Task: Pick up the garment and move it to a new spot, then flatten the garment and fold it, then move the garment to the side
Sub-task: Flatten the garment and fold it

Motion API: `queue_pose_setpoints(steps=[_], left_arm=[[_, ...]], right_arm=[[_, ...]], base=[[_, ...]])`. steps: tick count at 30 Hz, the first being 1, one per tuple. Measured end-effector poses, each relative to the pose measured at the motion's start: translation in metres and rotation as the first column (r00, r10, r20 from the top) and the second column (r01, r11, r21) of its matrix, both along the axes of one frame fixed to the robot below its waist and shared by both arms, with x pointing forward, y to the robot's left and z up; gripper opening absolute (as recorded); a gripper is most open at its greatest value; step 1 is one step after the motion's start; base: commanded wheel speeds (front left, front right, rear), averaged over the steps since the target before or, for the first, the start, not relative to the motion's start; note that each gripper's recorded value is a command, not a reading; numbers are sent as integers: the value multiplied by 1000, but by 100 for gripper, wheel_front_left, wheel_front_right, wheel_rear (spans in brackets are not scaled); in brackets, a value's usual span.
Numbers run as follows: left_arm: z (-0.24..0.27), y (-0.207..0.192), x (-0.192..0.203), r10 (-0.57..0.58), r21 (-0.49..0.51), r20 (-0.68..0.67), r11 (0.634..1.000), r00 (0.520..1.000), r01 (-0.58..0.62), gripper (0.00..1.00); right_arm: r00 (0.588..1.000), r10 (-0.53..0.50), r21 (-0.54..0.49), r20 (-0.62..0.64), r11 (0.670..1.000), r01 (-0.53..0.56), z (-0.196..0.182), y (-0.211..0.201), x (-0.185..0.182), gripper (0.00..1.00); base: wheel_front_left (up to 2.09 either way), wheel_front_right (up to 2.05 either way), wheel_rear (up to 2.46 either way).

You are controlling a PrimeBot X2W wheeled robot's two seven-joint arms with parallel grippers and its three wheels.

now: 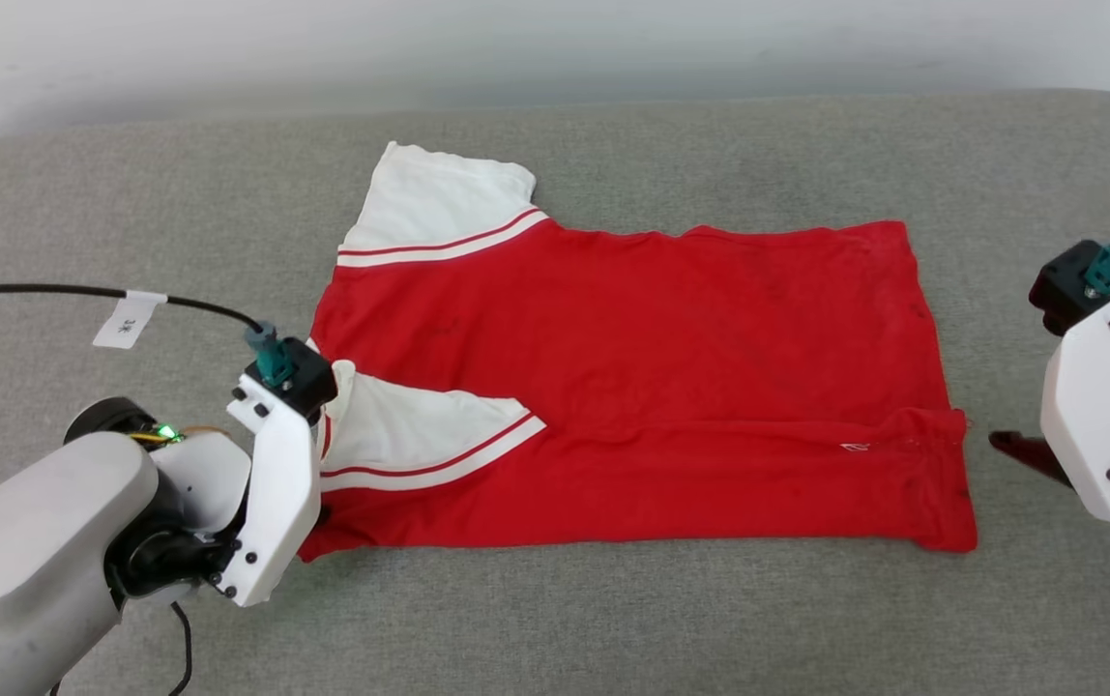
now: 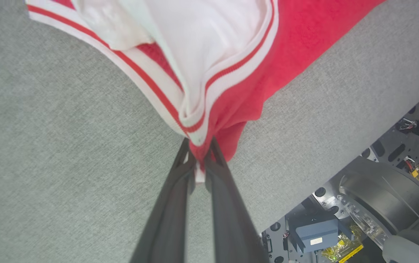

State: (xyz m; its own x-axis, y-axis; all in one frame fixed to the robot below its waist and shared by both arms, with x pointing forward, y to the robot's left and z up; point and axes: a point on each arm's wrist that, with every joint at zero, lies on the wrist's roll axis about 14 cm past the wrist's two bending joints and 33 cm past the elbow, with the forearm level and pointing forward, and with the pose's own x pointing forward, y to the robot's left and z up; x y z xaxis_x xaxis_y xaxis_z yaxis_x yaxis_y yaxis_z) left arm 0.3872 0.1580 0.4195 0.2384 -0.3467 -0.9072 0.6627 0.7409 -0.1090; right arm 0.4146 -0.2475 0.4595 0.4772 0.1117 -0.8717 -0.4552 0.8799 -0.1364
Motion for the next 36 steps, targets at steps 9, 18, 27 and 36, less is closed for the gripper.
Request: queue_pose_setpoints(steps=[9, 18, 27, 36], left_arm=[[-9, -3, 1, -14, -5, -12, 1000, 1000, 14, 0], [-24, 4, 1, 12, -2, -48, 1000, 999, -12, 0], [-11, 10, -3, 57, -28, -10, 998, 998, -58, 0], [-2, 10, -37, 41, -43, -17, 998, 999, -41, 0]], right_arm=[[970, -67, 96, -232, 991, 92, -69, 20, -24, 100], [952, -98, 146, -289, 979, 145, -102, 32, -31, 13], [989, -82, 218, -124, 970, 108, -64, 37, -16, 0], [998, -59, 219, -38, 974, 66, -32, 14, -41, 0]], base=[[0, 0, 0], [0, 0, 0], [0, 0, 0], [0, 0, 0]])
